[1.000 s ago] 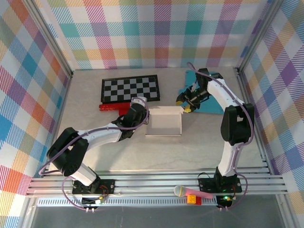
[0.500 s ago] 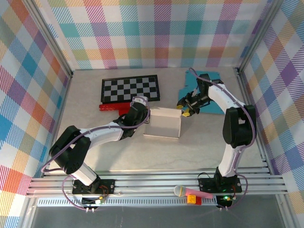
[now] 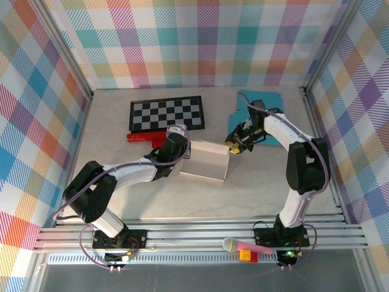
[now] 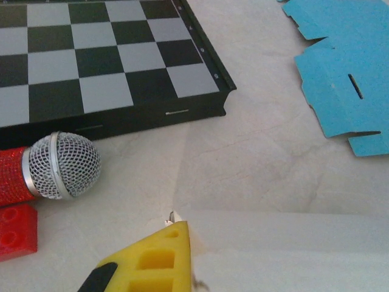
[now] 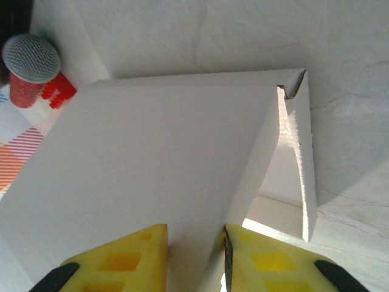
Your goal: Fold the paper box
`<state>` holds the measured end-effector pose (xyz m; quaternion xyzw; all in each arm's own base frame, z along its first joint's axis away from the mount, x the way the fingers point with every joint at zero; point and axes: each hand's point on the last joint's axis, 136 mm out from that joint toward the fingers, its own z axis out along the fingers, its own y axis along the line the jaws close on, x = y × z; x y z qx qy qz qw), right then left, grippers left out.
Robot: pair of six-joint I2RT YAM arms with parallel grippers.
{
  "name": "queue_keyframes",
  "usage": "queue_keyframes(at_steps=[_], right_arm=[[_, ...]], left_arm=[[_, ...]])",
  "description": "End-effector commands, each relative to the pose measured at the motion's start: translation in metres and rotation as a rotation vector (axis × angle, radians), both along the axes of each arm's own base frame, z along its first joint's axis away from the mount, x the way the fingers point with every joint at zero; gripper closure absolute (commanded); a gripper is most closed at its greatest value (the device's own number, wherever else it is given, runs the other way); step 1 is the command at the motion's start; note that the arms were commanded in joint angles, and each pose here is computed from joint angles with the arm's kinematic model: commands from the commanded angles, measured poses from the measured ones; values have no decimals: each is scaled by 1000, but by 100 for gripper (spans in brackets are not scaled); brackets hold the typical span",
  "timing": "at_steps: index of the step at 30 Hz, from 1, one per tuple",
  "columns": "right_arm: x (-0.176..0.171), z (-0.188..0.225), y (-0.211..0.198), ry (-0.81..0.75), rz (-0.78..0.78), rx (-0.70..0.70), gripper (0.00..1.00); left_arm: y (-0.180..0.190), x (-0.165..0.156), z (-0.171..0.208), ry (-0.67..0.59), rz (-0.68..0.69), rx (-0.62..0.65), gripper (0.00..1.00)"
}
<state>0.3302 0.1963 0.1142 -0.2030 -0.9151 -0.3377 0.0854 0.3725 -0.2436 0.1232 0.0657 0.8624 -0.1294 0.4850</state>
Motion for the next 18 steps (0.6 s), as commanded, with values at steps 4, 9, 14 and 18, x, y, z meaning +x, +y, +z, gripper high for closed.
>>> queue_keyframes(at_steps=[4,9,14,18], right_arm=[[-8,14,14,-157,40,39,73],[-17,9,18,-183,64,-1,74],[-28,-2,18,-188,70,-44,75],[-33,-6,19,-190,78,-61,75]], left_arm=[[-17,-11,-4,-8,-66,-100,100],[-11,-18,-16,19,-50,-115,98],[-8,-27,-28,61,-41,-141,96],[-3,-33,-35,85,-30,-154,95]])
